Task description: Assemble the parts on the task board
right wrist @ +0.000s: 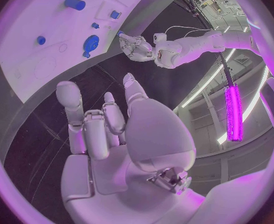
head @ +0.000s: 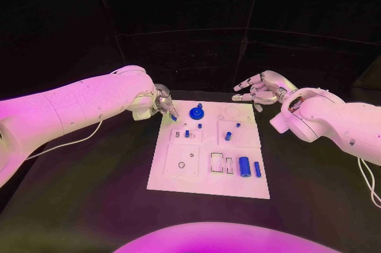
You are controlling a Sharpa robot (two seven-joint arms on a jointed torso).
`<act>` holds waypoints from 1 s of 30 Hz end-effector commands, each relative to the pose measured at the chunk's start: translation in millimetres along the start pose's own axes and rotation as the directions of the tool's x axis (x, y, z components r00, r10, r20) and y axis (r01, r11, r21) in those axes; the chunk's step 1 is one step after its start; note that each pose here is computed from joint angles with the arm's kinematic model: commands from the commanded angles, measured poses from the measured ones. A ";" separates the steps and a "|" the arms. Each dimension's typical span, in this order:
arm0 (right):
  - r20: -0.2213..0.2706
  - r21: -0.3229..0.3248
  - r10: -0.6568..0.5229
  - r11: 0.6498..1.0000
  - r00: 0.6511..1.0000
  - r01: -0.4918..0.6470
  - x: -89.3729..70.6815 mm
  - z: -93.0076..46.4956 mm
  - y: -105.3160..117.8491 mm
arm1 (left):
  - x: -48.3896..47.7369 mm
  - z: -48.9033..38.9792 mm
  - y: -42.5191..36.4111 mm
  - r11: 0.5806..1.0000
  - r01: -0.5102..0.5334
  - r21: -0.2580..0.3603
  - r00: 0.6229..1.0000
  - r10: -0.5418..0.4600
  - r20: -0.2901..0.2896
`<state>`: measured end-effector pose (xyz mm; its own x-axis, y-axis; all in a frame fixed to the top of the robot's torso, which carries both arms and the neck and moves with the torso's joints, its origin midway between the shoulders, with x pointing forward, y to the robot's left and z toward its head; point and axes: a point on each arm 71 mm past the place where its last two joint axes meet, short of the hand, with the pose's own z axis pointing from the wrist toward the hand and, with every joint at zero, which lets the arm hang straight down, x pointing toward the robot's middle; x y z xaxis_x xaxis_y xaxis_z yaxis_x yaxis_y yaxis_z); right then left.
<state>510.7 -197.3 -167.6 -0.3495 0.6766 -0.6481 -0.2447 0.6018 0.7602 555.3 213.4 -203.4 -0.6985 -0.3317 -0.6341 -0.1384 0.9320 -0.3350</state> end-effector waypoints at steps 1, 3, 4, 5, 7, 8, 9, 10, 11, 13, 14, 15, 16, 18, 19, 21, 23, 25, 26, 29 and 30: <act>-0.002 -0.007 -0.002 1.000 1.000 0.002 -0.8 0.2 1.3 | 2.9 -6.2 -0.6 0.998 0.064 0.016 0.997 -0.064 0.037; -0.002 -0.006 -0.002 1.000 1.000 0.002 -0.9 0.2 1.2 | 6.5 -9.2 0.6 0.997 0.068 0.023 0.997 -0.068 0.041; -0.002 -0.006 -0.002 1.000 1.000 0.002 -0.9 0.2 1.2 | 8.3 -10.2 1.1 0.997 0.069 0.025 0.997 -0.070 0.043; -0.003 -0.006 -0.002 1.000 1.000 0.002 -0.8 0.3 1.2 | 9.6 -10.9 1.6 0.997 0.069 0.027 0.996 -0.070 0.045; -0.003 -0.007 -0.002 1.000 1.000 0.002 -0.7 0.4 1.3 | 13.6 -12.2 3.1 0.997 0.067 0.030 0.996 -0.068 0.057; -0.004 -0.007 -0.002 1.000 1.000 0.002 -0.6 0.4 1.3 | 15.2 -12.5 3.6 0.997 0.064 0.031 0.996 -0.066 0.063; -0.004 -0.007 -0.002 1.000 1.000 0.002 -0.7 0.4 1.2 | 16.7 -12.7 3.9 0.998 0.062 0.032 0.996 -0.064 0.068; -0.004 -0.006 -0.002 1.000 1.000 0.002 -0.7 0.4 1.1 | 18.2 -12.8 4.1 0.998 0.061 0.034 0.995 -0.063 0.071; -0.004 -0.006 -0.002 1.000 1.000 0.002 -0.8 0.3 1.1 | 19.7 -13.0 4.2 0.998 0.060 0.035 0.995 -0.062 0.074; -0.004 -0.006 -0.002 1.000 1.000 0.002 -0.9 0.2 0.9 | 22.7 -13.3 3.8 0.998 0.058 0.040 0.995 -0.061 0.077; -0.004 -0.006 -0.002 1.000 1.000 0.002 -0.9 0.2 0.9 | 23.5 -13.3 3.6 0.998 0.057 0.041 0.995 -0.061 0.077; -0.004 -0.006 -0.002 1.000 1.000 0.002 -1.0 0.2 0.8 | 24.8 -13.5 3.2 0.997 0.057 0.043 0.995 -0.060 0.077; -0.004 -0.005 -0.002 1.000 1.000 0.002 -1.0 0.2 0.8 | 26.1 -13.6 2.8 0.997 0.056 0.045 0.995 -0.059 0.077; -0.004 -0.005 -0.002 1.000 1.000 0.002 -1.0 0.2 0.8 | 28.2 -13.6 2.3 0.997 0.054 0.047 0.996 -0.058 0.075; -0.004 -0.005 -0.002 1.000 1.000 0.002 -1.0 0.2 0.8 | 29.0 -13.5 2.3 0.998 0.052 0.046 0.996 -0.055 0.072; -0.004 -0.005 -0.002 1.000 1.000 0.002 -0.9 0.2 0.8 | 30.5 -13.2 2.6 0.998 0.044 0.041 0.997 -0.046 0.067; -0.005 -0.006 -0.002 1.000 1.000 0.002 -0.8 0.3 0.9 | 32.1 -12.7 3.4 0.999 0.033 0.034 0.997 -0.035 0.062; -0.005 -0.006 -0.002 1.000 1.000 0.002 -0.7 0.4 1.0 | 34.4 -11.8 4.7 0.999 0.021 0.025 0.998 -0.022 0.052; -0.005 -0.006 -0.002 1.000 1.000 0.002 -0.6 0.4 1.0 | 35.4 -11.4 5.3 1.000 0.015 0.020 0.999 -0.016 0.047; -0.006 -0.006 -0.002 1.000 1.000 0.002 -0.6 0.5 1.1 | 38.8 -10.2 7.1 1.000 -0.001 0.010 1.000 0.000 0.029; -0.006 -0.006 -0.002 1.000 1.000 0.002 -0.6 0.5 1.0 | 40.1 -9.7 7.7 1.000 -0.006 0.006 1.000 0.006 0.023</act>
<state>511.0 -197.7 -167.8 -0.3502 0.6759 -0.6485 -0.2436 0.6028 0.7598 520.3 208.4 -223.7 -0.6704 -0.3589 -0.6494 -0.1387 0.9204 -0.3656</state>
